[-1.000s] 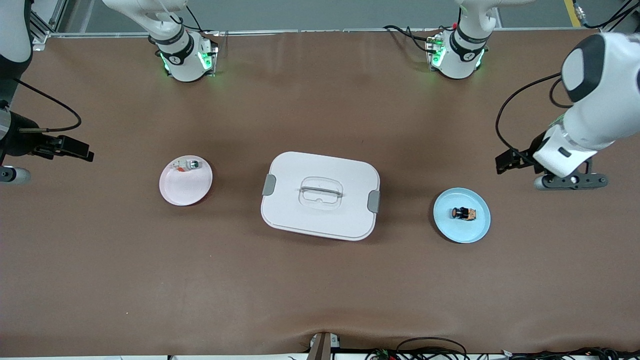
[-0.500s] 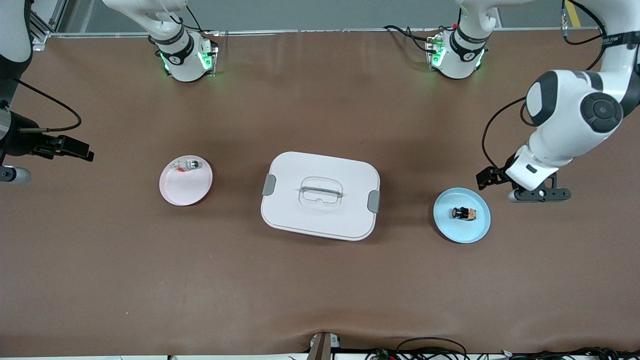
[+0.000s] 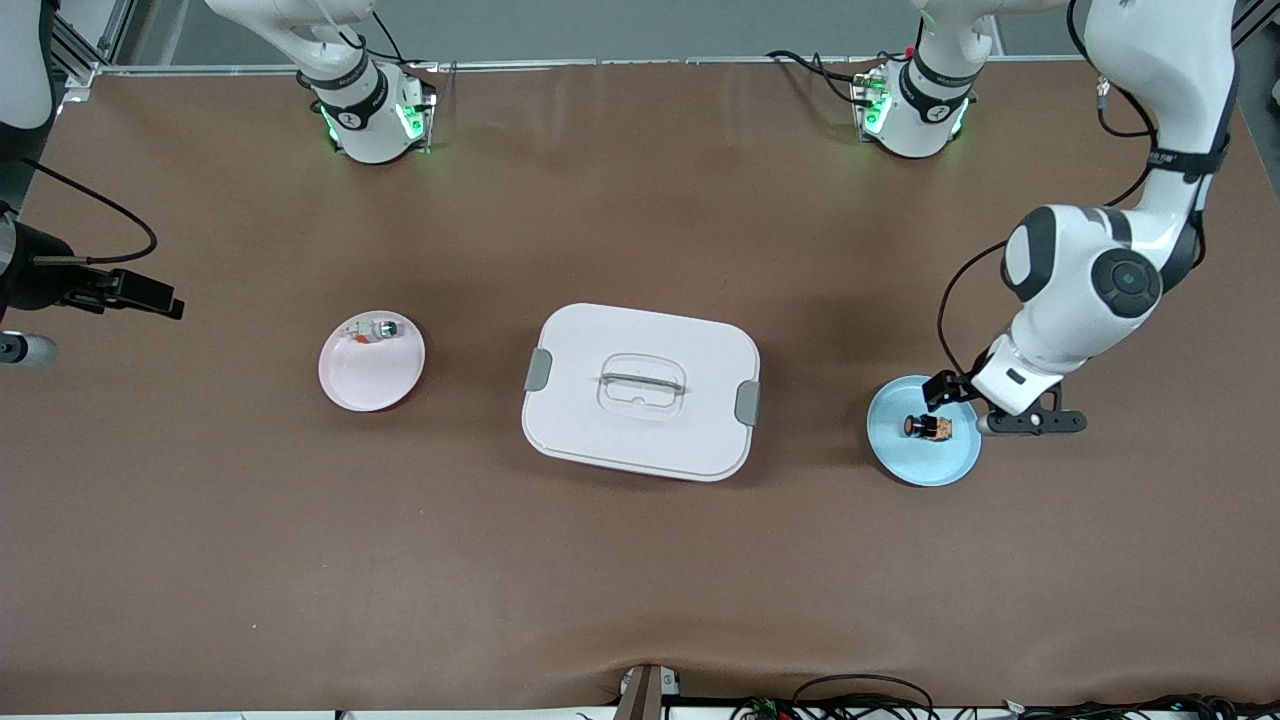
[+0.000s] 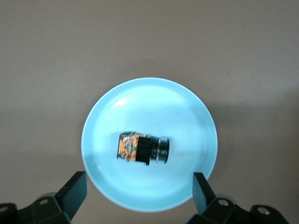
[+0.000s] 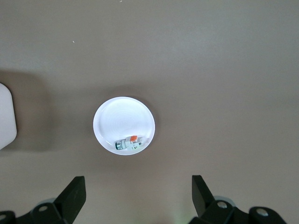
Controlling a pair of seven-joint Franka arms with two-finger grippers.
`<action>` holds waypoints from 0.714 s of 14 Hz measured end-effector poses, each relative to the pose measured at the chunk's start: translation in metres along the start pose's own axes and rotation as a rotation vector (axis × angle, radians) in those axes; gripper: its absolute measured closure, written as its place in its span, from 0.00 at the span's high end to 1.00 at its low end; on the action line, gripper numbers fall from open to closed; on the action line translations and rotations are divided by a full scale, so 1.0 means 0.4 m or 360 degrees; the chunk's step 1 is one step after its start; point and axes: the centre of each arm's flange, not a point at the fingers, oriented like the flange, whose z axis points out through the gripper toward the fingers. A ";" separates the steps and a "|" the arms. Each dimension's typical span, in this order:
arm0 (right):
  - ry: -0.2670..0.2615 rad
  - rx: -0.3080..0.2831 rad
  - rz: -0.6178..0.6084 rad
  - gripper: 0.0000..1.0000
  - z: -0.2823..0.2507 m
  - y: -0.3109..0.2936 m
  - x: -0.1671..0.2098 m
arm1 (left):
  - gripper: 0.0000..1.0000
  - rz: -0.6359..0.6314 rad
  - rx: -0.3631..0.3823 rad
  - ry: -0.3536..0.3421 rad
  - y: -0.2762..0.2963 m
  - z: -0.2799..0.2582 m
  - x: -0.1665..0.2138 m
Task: Transfer orange switch to right arm and place
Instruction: 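Lower the left gripper over the orange switch on the blue plate, then close the left gripper on the orange switch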
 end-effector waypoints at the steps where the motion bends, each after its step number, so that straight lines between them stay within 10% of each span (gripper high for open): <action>1: 0.0000 0.0001 -0.0001 1.00 0.000 -0.001 0.000 | 1.00 0.0002 -0.0002 0.0003 -0.001 0.025 0.000; 10: -0.0001 0.0012 -0.0021 1.00 0.001 -0.019 -0.001 | 1.00 0.0071 0.0020 0.0024 -0.002 0.144 -0.009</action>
